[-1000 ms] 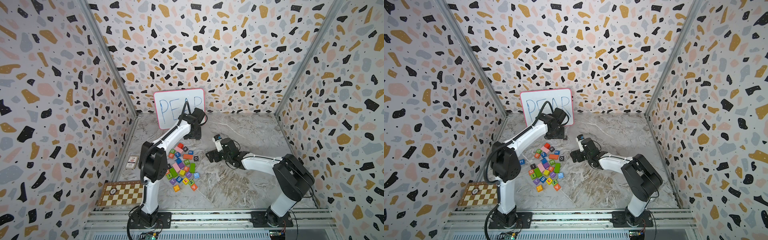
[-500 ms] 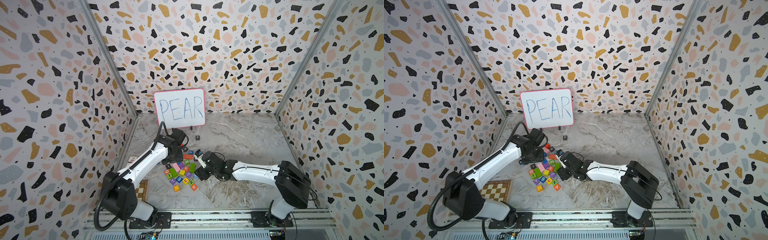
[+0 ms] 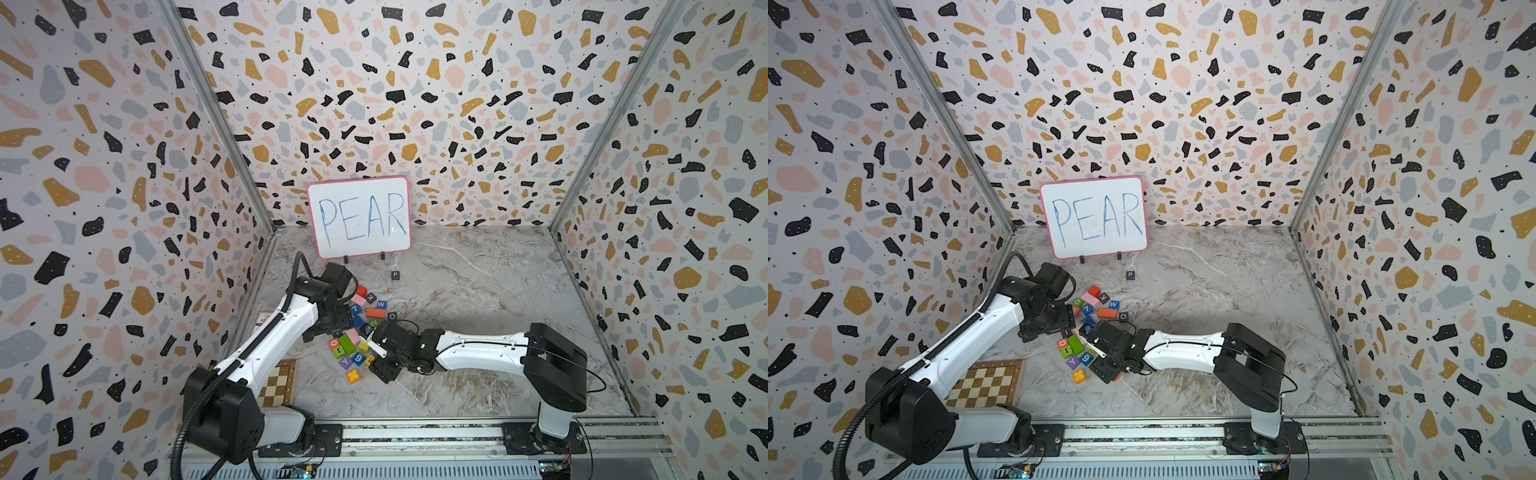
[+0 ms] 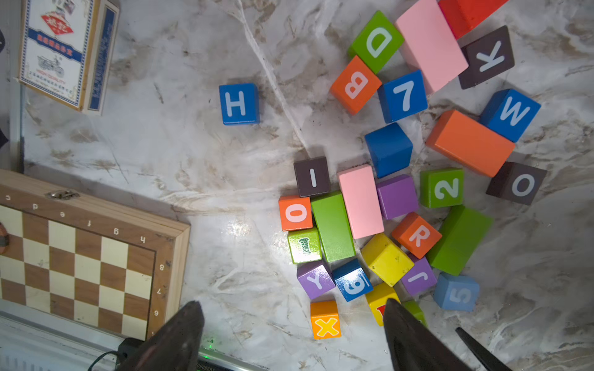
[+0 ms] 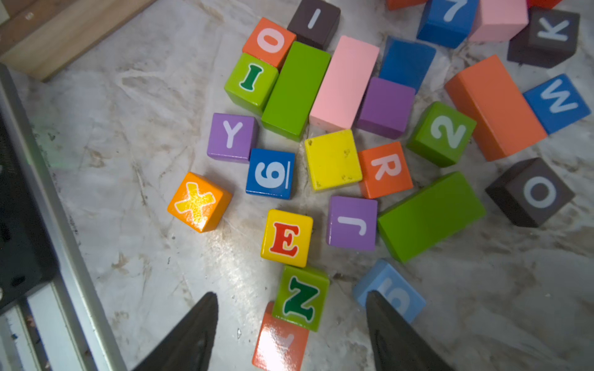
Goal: Spell the uppercase word “pear” with letter blocks
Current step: Pick up the letter block from the center of the board, then place the letter block at the center of the board, then adjust the letter block at the center of the board.
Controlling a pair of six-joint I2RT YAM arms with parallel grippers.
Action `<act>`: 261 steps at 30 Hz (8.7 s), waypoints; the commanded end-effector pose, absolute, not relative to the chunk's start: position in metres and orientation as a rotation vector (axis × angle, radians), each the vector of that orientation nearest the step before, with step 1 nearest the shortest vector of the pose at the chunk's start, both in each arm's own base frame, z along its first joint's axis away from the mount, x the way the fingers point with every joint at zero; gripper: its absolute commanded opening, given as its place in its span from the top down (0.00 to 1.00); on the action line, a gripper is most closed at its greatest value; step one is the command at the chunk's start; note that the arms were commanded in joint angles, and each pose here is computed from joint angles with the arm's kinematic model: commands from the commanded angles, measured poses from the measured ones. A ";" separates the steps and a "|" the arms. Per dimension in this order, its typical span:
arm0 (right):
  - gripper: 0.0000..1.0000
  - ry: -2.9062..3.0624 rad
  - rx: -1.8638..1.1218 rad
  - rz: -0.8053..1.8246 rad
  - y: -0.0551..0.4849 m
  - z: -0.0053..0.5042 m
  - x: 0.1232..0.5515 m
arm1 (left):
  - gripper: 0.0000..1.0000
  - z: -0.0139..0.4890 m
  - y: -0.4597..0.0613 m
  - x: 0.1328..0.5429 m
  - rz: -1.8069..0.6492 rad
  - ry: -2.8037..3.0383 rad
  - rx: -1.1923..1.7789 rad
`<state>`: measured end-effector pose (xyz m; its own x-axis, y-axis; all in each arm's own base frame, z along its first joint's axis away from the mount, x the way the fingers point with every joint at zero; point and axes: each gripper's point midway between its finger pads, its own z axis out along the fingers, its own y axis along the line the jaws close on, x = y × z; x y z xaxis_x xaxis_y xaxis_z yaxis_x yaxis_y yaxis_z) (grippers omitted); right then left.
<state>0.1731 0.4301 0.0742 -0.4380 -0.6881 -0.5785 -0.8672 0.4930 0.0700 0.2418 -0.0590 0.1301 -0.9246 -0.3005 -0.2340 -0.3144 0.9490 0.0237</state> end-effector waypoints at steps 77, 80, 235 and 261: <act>0.78 2.403 -0.994 0.447 0.438 0.107 0.229 | 0.01 0.137 -0.088 0.281 -0.434 2.818 -0.540; 0.79 2.403 -0.915 0.442 0.428 0.114 0.254 | 0.01 0.143 -0.103 0.292 -0.561 2.770 -0.507; 0.47 2.511 -0.316 0.801 0.353 0.058 0.481 | 0.01 0.152 -0.198 0.358 -0.888 2.705 -0.250; 0.55 2.511 -0.324 0.823 0.359 0.057 0.478 | 0.01 0.152 -0.198 0.357 -0.882 2.705 -0.252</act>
